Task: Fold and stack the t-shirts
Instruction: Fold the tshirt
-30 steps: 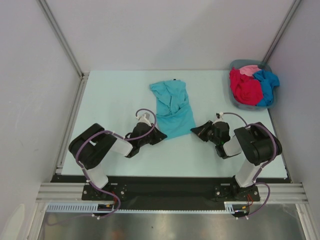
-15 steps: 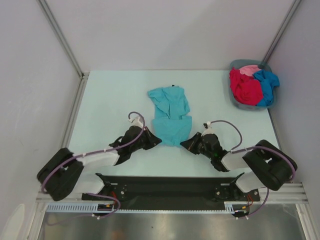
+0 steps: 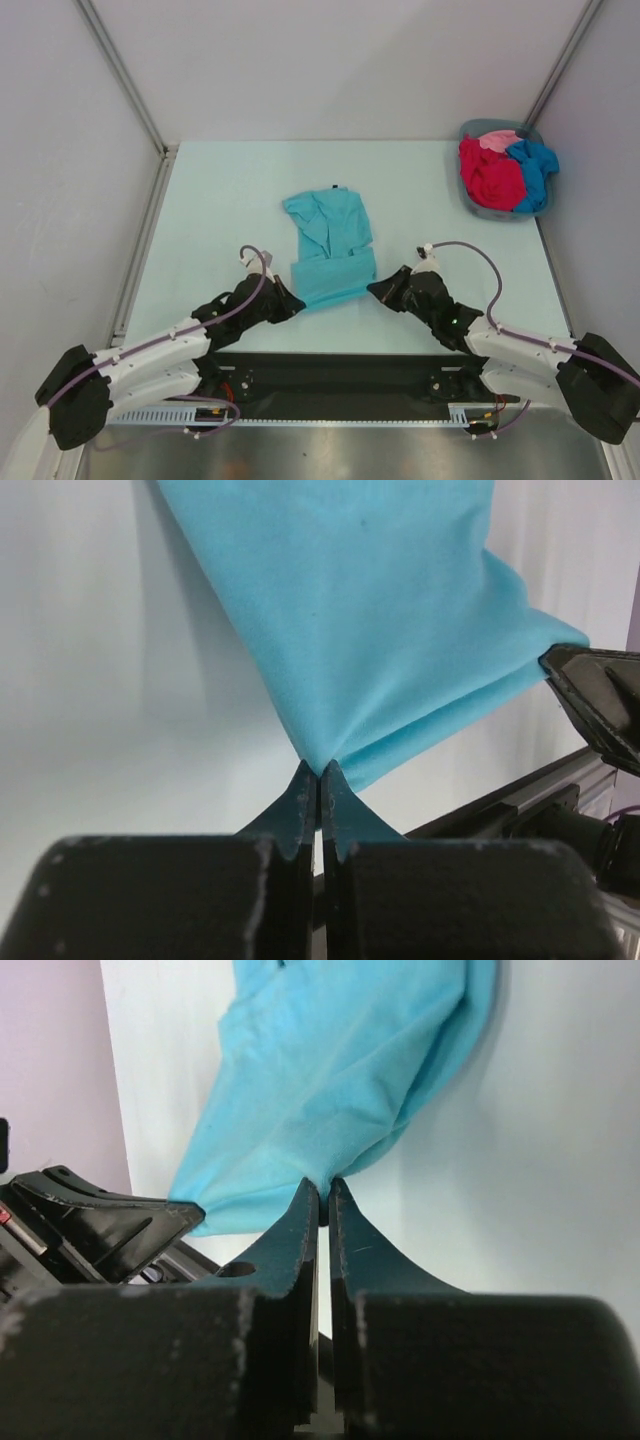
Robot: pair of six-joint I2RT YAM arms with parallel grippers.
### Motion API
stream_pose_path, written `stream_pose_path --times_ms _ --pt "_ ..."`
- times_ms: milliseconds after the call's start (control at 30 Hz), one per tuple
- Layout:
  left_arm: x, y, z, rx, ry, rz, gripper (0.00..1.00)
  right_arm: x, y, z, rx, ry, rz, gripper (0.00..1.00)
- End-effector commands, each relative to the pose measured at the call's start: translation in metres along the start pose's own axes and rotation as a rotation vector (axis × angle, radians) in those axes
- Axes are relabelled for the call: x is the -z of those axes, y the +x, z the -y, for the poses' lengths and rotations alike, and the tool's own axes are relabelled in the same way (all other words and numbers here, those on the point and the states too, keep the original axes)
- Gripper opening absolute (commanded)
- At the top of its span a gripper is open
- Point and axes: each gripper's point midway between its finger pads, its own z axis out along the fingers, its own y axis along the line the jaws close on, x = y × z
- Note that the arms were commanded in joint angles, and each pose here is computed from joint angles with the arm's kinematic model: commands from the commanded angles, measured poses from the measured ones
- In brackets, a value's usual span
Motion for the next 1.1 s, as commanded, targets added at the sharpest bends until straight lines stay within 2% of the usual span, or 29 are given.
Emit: stream_pose_path --times_ms 0,200,333,400,533,567,633,667,900,967,1033,1067 --pt "0.007 -0.032 0.022 -0.045 -0.039 0.071 0.00 -0.003 -0.024 -0.007 0.035 0.069 0.068 0.00" --pt "0.004 -0.089 0.075 -0.102 -0.001 0.148 0.00 -0.024 -0.036 -0.027 0.061 0.052 0.056 0.00" --pt "-0.008 -0.131 0.092 -0.120 -0.021 0.192 0.00 -0.038 -0.063 -0.046 0.092 0.030 0.071 0.00" --pt "-0.008 -0.149 0.105 -0.132 -0.010 0.220 0.00 -0.044 -0.094 -0.058 0.082 0.014 0.115 0.00" --pt "-0.019 -0.174 0.103 -0.123 -0.046 0.242 0.00 -0.067 -0.133 -0.069 0.097 0.013 0.126 0.00" --pt "-0.019 -0.181 0.105 -0.118 -0.042 0.253 0.00 -0.070 -0.156 -0.081 0.089 -0.006 0.162 0.00" --pt "-0.022 -0.192 0.100 -0.113 -0.055 0.263 0.00 -0.087 -0.160 -0.077 0.091 0.005 0.129 0.00" --pt "-0.026 -0.197 0.100 -0.115 -0.061 0.266 0.00 -0.092 -0.179 -0.088 0.093 -0.013 0.148 0.00" --pt "-0.058 -0.245 0.075 -0.098 -0.125 0.287 0.00 -0.130 -0.195 -0.095 0.108 -0.005 0.116 0.00" --pt "-0.068 -0.260 0.081 -0.111 -0.105 0.288 0.00 -0.139 -0.192 -0.092 0.103 0.000 0.103 0.00" --pt "-0.087 -0.266 0.070 -0.110 -0.132 0.266 0.00 -0.145 -0.195 -0.095 0.104 -0.008 0.101 0.00" --pt "-0.088 -0.278 0.079 -0.125 -0.115 0.279 0.00 -0.154 -0.191 -0.087 0.103 0.008 0.082 0.00"
